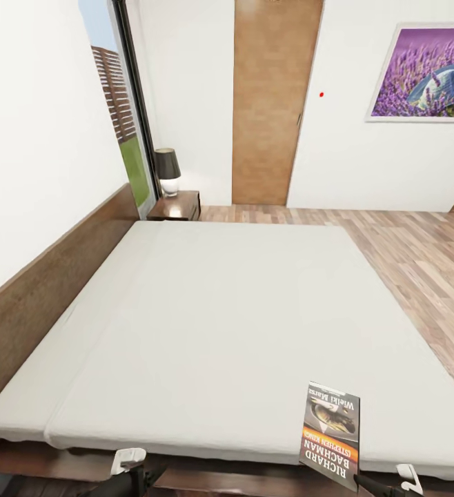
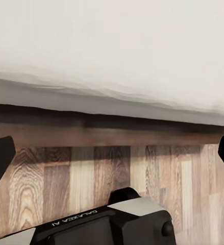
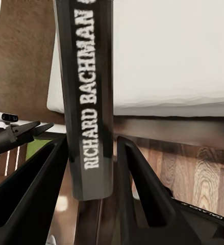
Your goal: In the bedroom, move the book from the bed onto either nightstand, and place the two sandals side by side next to the bed.
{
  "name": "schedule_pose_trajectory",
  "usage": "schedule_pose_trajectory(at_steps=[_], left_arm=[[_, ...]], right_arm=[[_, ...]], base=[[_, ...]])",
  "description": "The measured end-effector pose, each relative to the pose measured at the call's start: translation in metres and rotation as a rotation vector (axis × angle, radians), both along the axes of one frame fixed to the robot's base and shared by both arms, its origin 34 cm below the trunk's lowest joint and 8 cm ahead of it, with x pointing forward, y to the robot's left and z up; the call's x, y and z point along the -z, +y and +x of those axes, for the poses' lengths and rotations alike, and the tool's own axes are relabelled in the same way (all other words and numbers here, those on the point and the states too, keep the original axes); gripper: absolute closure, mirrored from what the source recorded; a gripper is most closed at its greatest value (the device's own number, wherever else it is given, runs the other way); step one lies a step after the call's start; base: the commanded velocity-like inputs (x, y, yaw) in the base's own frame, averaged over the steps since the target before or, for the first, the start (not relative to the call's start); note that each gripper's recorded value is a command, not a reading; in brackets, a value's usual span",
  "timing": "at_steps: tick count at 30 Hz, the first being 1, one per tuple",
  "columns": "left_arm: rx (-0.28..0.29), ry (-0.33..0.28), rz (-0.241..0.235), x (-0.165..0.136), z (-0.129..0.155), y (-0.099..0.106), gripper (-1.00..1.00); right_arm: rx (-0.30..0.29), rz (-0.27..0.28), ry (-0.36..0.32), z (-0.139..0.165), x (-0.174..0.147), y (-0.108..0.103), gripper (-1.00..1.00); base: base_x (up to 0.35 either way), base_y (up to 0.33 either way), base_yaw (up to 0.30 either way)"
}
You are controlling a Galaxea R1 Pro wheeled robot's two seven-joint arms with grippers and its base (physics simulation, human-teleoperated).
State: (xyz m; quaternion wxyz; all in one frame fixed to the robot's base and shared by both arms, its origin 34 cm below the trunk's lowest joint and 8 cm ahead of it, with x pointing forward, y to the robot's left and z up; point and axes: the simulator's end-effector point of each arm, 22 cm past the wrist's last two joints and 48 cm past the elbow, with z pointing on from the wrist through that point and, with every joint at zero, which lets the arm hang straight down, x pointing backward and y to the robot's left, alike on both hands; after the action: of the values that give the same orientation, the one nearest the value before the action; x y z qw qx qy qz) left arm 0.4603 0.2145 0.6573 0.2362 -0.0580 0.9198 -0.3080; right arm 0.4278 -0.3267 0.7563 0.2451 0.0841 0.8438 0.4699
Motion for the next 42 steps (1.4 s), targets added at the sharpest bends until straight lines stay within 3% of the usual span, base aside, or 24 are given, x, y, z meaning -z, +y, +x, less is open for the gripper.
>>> schedule_pose_trajectory(at_steps=[42], left_arm=[[0.004,-0.068,-0.001,-0.024,0.021,-0.002,-1.00]], right_arm=[[-0.002,-0.001,-0.067,0.014,-0.021,0.000,1.00]], base=[[0.000,0.000,0.000]])
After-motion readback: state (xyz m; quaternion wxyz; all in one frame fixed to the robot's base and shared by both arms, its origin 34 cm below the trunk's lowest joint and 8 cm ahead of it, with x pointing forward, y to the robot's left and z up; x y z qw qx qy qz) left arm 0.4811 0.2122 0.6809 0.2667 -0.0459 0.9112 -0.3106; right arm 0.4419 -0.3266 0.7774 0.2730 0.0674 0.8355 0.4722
